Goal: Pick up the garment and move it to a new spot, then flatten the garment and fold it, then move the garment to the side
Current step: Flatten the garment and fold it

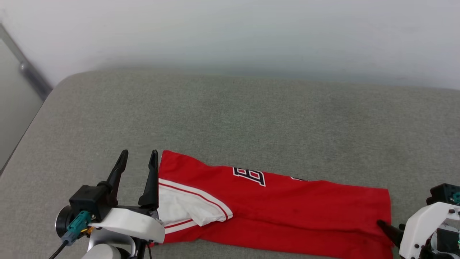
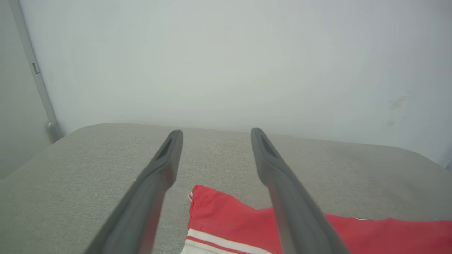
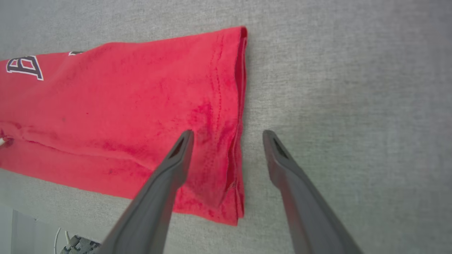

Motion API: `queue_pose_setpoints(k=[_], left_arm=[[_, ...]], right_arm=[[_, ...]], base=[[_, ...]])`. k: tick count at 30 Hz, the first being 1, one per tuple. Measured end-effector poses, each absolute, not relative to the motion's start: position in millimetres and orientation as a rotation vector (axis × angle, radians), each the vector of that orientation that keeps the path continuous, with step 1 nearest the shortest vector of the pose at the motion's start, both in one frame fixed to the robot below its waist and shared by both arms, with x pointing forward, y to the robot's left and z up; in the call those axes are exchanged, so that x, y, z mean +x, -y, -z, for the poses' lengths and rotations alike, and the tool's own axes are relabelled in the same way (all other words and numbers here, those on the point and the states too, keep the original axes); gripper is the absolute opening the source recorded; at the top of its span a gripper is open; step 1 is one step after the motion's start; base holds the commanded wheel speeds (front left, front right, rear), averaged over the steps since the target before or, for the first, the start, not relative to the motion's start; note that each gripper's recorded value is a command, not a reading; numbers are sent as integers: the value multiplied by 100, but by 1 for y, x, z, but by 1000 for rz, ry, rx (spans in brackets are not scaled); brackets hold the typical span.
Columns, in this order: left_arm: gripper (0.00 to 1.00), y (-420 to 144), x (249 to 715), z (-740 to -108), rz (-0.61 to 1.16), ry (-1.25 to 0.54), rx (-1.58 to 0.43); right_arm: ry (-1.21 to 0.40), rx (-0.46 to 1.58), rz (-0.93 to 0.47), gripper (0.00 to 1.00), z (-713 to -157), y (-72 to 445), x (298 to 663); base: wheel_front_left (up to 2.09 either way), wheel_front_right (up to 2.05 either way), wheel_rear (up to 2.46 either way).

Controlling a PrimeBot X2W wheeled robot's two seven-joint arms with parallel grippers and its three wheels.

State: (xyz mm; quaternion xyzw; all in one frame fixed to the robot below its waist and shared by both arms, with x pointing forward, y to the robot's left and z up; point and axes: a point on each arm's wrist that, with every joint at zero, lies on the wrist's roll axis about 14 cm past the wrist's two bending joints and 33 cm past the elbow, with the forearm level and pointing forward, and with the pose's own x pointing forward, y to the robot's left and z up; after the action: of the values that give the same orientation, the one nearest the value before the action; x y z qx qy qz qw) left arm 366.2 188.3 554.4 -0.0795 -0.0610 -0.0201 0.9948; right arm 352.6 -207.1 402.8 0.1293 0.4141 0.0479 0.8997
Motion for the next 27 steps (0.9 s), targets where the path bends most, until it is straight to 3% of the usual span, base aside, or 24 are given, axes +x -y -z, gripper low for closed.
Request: queue_pose_setpoints(k=[8,9,11,20,27], left_arm=[[100,-204,368,-547,6,105,-137],[100,-207,367,-545,-1,102,-134],[100,-209,366,-544,-9,97,-133],[100,-199,356,-538,17,78,-135],[100,-182,359,-543,64,85,-137]], right_arm=[[-1059,274,-138,100,-363,184,358],[-1079,281,-136,50,-359,184,358],[-1099,278,-139,0,-357,182,358],[-1004,273,-187,0,-382,170,364],[-895,268,-107,0,-412,207,366]], base=[[0,0,0],[0,0,0],[0,0,0],[0,0,0],[0,0,0]])
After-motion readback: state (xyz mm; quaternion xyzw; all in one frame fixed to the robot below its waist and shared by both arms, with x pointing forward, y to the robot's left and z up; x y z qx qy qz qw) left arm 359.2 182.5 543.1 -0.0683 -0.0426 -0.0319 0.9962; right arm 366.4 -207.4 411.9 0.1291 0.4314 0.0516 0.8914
